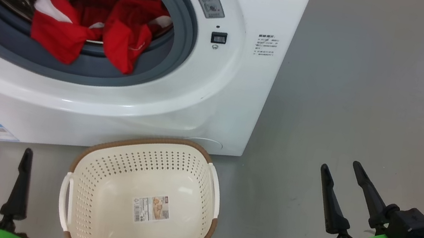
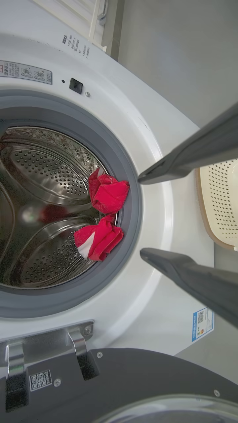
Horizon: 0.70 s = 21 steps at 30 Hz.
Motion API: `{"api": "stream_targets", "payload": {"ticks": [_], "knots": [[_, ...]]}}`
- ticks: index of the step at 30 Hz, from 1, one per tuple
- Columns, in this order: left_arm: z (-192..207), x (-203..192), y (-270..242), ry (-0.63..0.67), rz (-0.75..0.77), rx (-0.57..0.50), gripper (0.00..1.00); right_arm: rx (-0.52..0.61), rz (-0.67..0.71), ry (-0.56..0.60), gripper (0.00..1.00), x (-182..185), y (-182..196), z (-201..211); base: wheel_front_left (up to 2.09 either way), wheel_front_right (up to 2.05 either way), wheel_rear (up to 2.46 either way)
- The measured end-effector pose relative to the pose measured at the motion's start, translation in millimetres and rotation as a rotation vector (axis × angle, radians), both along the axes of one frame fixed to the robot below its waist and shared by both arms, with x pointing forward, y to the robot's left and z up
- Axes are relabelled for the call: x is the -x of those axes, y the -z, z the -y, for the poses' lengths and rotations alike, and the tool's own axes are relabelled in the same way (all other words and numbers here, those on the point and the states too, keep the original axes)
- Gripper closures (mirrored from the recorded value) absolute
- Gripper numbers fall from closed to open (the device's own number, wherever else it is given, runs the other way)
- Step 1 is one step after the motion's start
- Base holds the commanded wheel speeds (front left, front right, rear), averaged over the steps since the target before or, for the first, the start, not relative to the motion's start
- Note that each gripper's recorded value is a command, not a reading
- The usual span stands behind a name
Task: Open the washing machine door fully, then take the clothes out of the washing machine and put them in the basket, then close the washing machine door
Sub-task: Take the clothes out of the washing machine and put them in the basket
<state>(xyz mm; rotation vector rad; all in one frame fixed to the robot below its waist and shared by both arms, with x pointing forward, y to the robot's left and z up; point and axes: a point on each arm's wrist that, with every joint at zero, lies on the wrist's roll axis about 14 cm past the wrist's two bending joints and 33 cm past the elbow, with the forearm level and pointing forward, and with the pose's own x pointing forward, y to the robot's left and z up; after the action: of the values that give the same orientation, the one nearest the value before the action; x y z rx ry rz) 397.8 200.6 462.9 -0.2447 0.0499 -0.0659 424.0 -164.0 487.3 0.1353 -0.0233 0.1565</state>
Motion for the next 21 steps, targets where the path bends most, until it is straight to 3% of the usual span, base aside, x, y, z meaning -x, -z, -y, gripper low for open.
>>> {"api": "stream_targets", "payload": {"ticks": [21], "knots": [[45.6,-82.4,8.0,0.179,0.003,-0.05,0.0,-0.017,-0.034,0.042,0.0,-15.5,16.8,6.2,0.0,0.0,0.0]]}}
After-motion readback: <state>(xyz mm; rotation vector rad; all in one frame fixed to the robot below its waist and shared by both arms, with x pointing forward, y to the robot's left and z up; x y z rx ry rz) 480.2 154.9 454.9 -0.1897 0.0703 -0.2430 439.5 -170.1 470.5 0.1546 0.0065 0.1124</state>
